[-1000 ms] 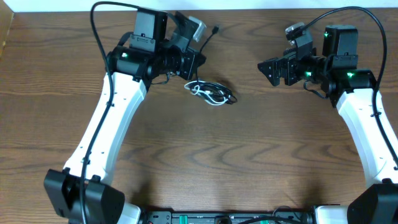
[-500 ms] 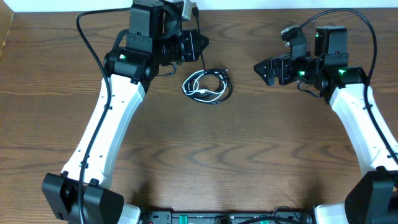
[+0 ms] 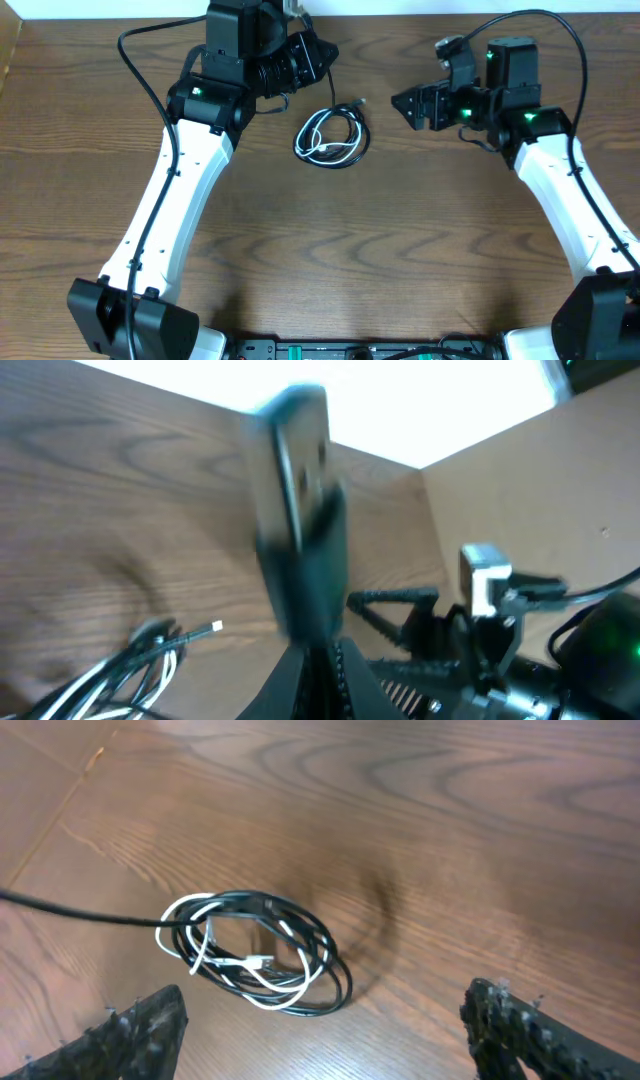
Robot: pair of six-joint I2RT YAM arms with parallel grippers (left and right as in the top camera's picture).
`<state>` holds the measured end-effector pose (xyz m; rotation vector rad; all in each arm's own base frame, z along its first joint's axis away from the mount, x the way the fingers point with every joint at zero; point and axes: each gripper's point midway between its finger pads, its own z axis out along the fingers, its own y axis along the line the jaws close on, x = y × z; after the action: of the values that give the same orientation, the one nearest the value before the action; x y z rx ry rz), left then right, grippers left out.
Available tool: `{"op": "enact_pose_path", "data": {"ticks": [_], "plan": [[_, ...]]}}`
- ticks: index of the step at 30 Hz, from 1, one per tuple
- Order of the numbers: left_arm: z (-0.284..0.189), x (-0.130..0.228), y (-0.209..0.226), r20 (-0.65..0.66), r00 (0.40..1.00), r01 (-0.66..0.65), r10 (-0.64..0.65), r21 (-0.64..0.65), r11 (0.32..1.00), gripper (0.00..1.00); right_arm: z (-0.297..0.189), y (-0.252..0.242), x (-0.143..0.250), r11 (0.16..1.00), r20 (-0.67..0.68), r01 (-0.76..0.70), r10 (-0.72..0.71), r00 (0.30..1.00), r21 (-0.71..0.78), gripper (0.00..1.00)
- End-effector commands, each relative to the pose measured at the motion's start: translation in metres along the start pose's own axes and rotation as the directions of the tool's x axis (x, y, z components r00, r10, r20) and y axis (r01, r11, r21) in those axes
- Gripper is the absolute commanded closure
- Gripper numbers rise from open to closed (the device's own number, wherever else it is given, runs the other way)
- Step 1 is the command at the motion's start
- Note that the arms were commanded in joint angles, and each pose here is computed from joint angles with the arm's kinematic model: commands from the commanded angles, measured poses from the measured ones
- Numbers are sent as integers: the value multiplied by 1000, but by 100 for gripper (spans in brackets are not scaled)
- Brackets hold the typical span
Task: Untangle cables
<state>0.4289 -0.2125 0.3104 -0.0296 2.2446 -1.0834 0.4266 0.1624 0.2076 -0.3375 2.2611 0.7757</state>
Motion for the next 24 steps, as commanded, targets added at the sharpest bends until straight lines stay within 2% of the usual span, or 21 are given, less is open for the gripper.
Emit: {"op": "enact_pose_path", "data": {"ticks": [1, 6, 11, 17, 24], "plan": [[-9, 5, -12, -13, 988, -152, 152, 19, 988, 93, 10, -10, 6, 994, -13, -94, 95, 995, 56, 16], [8, 40, 2, -137, 952, -276, 273, -4, 961, 93, 8, -21, 5, 990, -4, -119, 120, 993, 79, 15], [26, 62, 48, -226, 932, -331, 284, -206, 921, 93, 0, -38, 7, 982, -2, -155, 156, 988, 108, 15], [44, 61, 98, -271, 916, -386, 296, -394, 834, 93, -5, -47, 14, 974, -22, -184, 188, 982, 129, 13], [86, 70, 138, -325, 892, -432, 314, -411, 803, 93, -5, -48, 17, 973, -33, -185, 191, 981, 139, 12]]}}
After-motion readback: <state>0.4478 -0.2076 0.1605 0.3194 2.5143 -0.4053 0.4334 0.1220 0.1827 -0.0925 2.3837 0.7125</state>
